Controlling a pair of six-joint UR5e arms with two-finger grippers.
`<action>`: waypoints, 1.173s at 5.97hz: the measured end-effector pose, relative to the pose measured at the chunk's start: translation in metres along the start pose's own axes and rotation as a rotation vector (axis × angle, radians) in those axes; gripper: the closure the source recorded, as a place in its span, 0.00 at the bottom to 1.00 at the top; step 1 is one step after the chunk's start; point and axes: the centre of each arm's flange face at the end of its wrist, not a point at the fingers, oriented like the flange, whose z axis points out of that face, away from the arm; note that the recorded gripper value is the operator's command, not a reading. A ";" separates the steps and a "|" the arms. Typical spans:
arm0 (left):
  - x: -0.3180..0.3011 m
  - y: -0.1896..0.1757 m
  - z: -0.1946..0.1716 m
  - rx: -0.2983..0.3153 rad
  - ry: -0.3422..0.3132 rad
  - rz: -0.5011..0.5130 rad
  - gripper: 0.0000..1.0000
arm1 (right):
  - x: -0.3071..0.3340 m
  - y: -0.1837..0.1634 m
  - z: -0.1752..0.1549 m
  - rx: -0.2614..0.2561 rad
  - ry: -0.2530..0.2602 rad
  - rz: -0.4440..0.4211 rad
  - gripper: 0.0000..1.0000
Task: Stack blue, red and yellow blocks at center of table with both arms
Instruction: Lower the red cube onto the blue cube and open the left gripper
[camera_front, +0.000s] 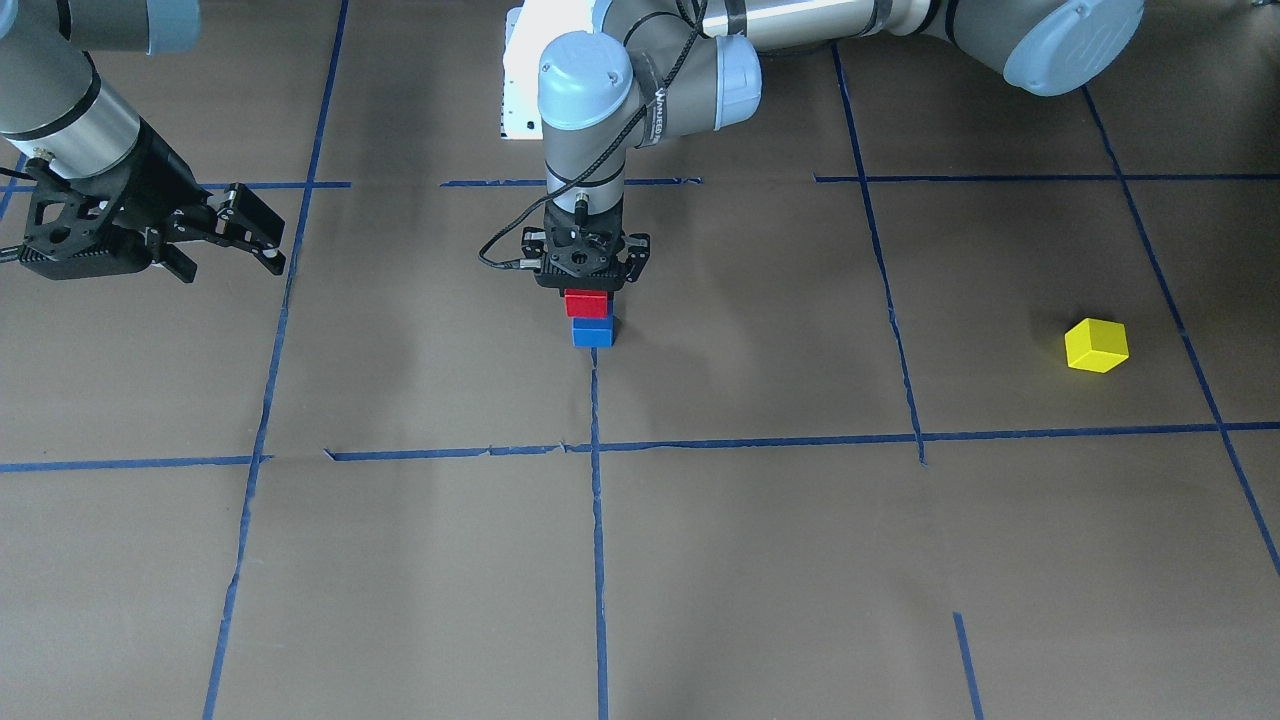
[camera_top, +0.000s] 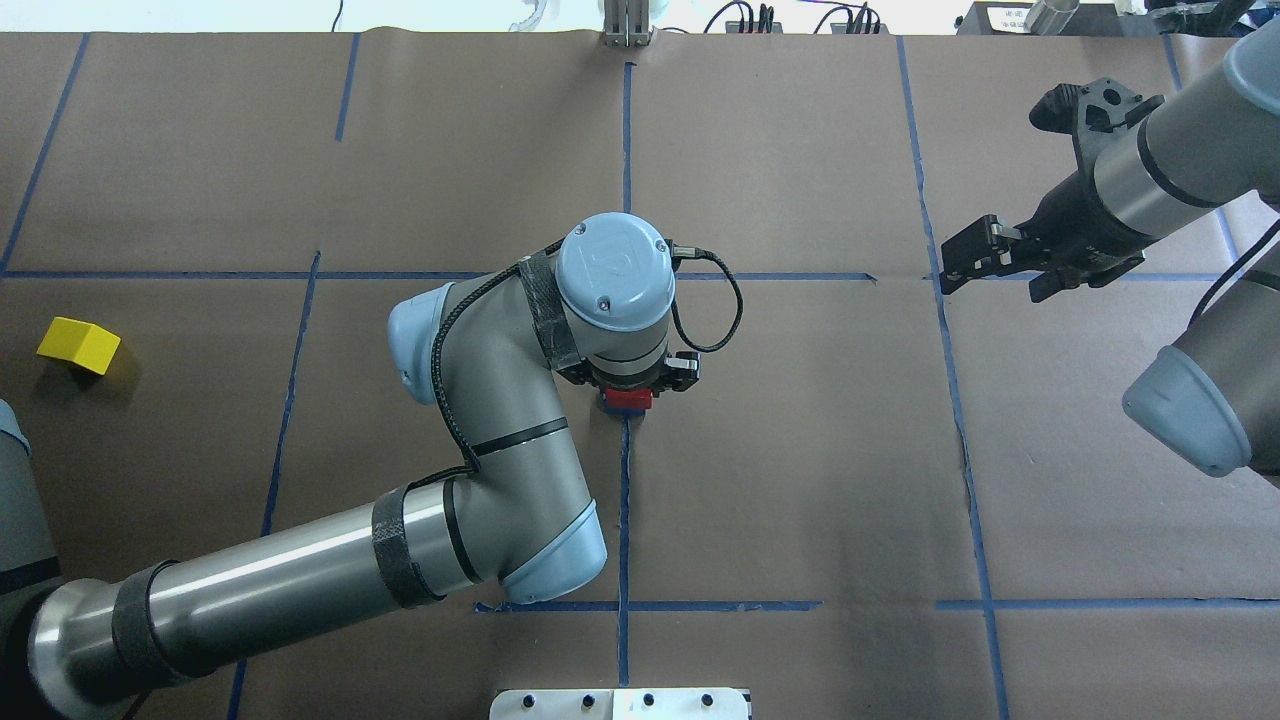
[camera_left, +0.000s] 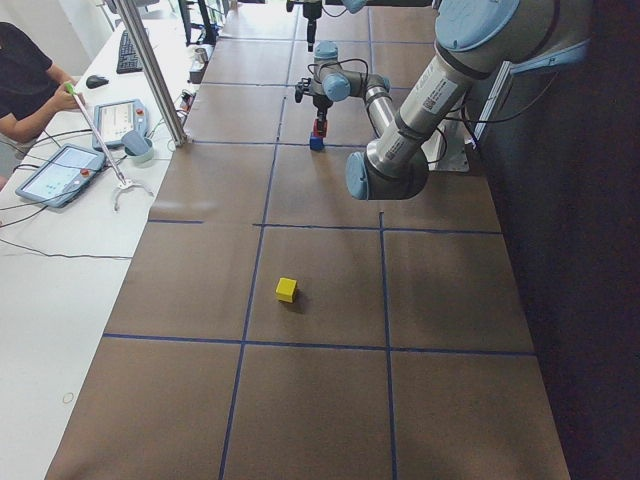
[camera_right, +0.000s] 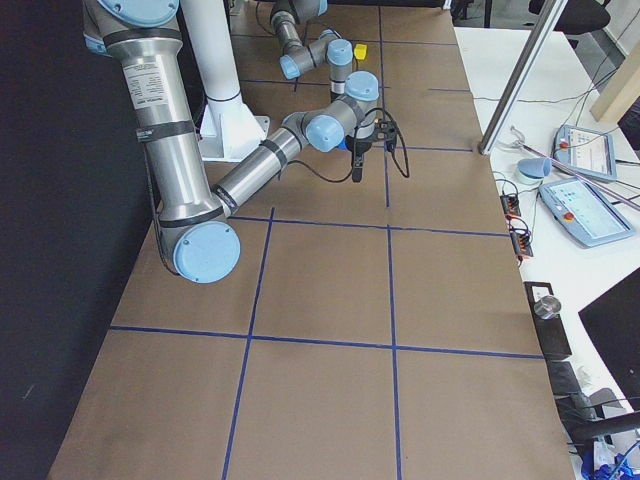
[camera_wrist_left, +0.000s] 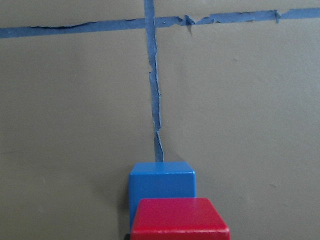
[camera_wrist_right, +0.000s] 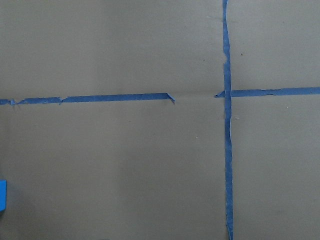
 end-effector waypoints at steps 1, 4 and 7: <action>0.000 -0.001 0.000 0.007 -0.002 0.000 0.80 | 0.000 0.000 0.001 -0.001 0.001 0.000 0.00; -0.003 -0.002 0.004 0.014 -0.010 -0.001 0.24 | 0.000 0.000 0.001 -0.001 0.002 0.001 0.00; -0.001 -0.002 0.003 0.015 -0.008 -0.009 0.00 | -0.001 0.000 0.001 0.000 0.000 0.001 0.00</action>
